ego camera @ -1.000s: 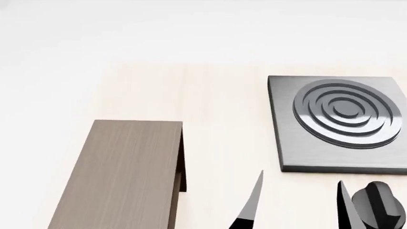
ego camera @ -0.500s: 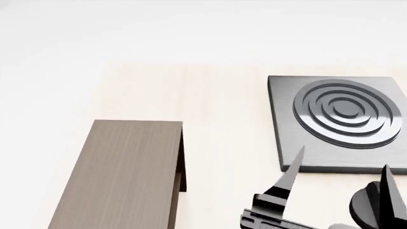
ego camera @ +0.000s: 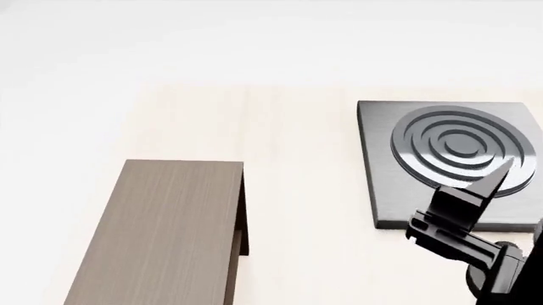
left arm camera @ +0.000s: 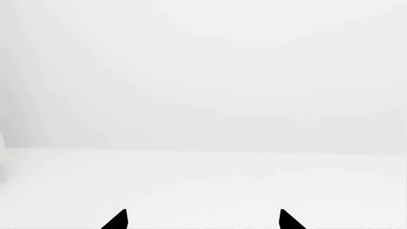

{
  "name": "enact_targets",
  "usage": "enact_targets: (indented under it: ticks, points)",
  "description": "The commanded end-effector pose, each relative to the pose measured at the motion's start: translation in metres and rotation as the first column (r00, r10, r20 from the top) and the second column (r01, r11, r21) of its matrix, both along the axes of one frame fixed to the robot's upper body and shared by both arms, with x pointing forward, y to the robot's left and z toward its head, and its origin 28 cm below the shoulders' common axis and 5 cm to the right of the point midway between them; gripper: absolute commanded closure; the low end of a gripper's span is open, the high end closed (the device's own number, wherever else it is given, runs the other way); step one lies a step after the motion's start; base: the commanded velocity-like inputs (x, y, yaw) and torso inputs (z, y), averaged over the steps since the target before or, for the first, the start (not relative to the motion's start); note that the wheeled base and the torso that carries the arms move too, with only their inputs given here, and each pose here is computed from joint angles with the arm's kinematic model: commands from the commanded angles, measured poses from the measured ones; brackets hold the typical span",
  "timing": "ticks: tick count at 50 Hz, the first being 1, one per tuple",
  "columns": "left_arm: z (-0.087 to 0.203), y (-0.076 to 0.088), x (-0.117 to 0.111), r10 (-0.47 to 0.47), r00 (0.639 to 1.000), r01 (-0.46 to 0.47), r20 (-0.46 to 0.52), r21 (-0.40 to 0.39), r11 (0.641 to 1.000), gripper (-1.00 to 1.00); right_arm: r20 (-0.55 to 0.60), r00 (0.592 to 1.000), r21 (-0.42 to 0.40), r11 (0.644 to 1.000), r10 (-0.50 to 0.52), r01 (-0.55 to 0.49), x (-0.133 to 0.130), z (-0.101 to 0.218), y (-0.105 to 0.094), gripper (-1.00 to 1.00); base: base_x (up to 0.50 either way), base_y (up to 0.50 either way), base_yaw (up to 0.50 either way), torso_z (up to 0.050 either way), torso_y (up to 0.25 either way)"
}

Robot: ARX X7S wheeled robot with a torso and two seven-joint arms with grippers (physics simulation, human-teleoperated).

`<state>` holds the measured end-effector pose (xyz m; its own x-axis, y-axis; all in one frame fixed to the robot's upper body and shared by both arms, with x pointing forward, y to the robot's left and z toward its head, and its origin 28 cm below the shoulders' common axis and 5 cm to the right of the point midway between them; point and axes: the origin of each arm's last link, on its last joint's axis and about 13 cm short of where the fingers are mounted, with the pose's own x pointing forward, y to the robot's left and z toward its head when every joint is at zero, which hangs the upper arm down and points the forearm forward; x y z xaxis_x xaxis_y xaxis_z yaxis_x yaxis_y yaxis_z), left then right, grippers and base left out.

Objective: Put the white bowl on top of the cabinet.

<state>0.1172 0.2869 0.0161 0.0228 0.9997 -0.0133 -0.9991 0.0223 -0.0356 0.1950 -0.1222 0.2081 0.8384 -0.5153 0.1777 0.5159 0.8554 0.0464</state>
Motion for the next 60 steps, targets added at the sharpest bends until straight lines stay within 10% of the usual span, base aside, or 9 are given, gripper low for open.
enact_targets:
  ticks: [1,49,53,60]
  points:
    - [-0.001,0.001,-0.001,0.001,1.000,-0.001,0.002,-0.007,1.000,-1.00,-0.084,0.984,0.087,0.982,-0.158,0.165,0.007,0.021,-0.013,-1.00,0.00,0.00,0.00,0.000,0.000]
    - [-0.003,0.002,-0.001,0.003,1.000,-0.003,0.000,-0.017,1.000,-1.00,-0.117,0.916,0.286,0.870,-0.384,0.401,-0.047,0.028,-0.077,-1.00,0.00,0.00,0.00,0.000,0.000]
    - [-0.002,0.002,-0.001,0.004,1.000,-0.004,0.000,-0.017,1.000,-1.00,-0.126,0.901,0.156,0.888,-0.416,0.432,-0.071,0.041,-0.092,-1.00,0.00,0.00,0.00,0.000,0.000]
    - [-0.002,0.001,-0.001,0.004,1.000,-0.004,0.000,-0.016,1.000,-1.00,-0.141,0.871,0.307,0.816,-0.471,0.490,-0.093,0.046,-0.097,-1.00,0.00,0.00,0.00,0.000,0.000]
